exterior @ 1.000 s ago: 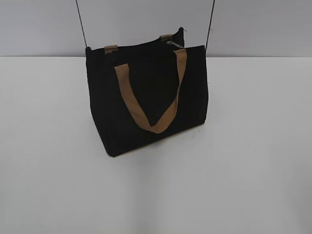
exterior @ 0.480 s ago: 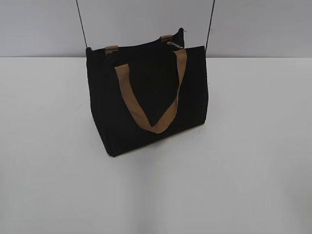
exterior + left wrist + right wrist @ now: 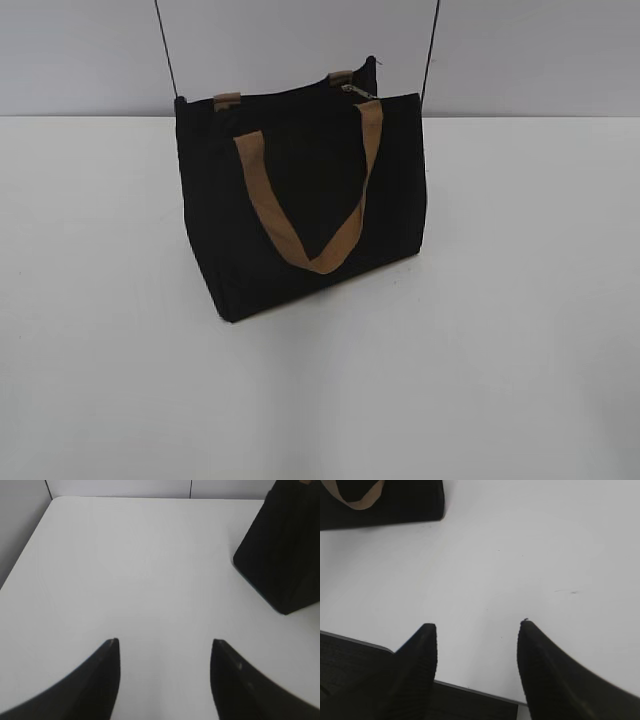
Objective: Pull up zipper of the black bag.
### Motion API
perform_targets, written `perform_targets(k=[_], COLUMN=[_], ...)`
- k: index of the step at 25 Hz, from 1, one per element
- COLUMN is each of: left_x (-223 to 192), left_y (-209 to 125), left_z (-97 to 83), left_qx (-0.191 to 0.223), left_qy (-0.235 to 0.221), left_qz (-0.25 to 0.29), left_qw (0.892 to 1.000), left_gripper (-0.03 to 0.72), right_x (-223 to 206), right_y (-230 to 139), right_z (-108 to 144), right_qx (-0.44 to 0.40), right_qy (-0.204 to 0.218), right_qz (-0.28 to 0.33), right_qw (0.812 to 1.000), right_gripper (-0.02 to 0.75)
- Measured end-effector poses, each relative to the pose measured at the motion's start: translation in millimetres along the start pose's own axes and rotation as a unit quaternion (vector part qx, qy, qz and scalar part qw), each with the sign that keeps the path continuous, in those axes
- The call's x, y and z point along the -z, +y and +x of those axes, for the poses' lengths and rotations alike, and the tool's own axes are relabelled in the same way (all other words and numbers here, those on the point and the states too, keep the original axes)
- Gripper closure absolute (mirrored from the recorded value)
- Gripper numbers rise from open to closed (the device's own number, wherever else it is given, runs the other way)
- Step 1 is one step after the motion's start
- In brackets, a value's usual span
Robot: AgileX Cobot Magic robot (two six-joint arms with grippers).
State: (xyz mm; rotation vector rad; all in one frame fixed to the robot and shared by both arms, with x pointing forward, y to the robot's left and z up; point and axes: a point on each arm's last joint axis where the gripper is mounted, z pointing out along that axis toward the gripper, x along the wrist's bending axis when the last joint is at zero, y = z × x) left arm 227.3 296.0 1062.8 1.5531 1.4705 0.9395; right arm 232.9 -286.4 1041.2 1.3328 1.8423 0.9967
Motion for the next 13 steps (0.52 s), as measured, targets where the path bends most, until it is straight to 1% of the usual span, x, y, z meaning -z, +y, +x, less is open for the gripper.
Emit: perform_targets(k=[6,13], left_x=[0.1,-0.1], left_y=[0.0,-0.1], left_z=[-0.2,-0.1], left_qx=[0.001,0.001], left_qy=[0.002,0.002], left_qz=[-0.001,-0.001], left_qw=[1.0,1.0], left_gripper=[0.256,0.274], right_x=[0.0,0.0], right_y=[0.0,0.0], right_z=[0.0,0.0], right_qx=[0.0,0.0], right_qy=[0.0,0.0], right_qz=[0.0,0.0], right_qw=[1.0,1.0], right_gripper=[0.34,0.34])
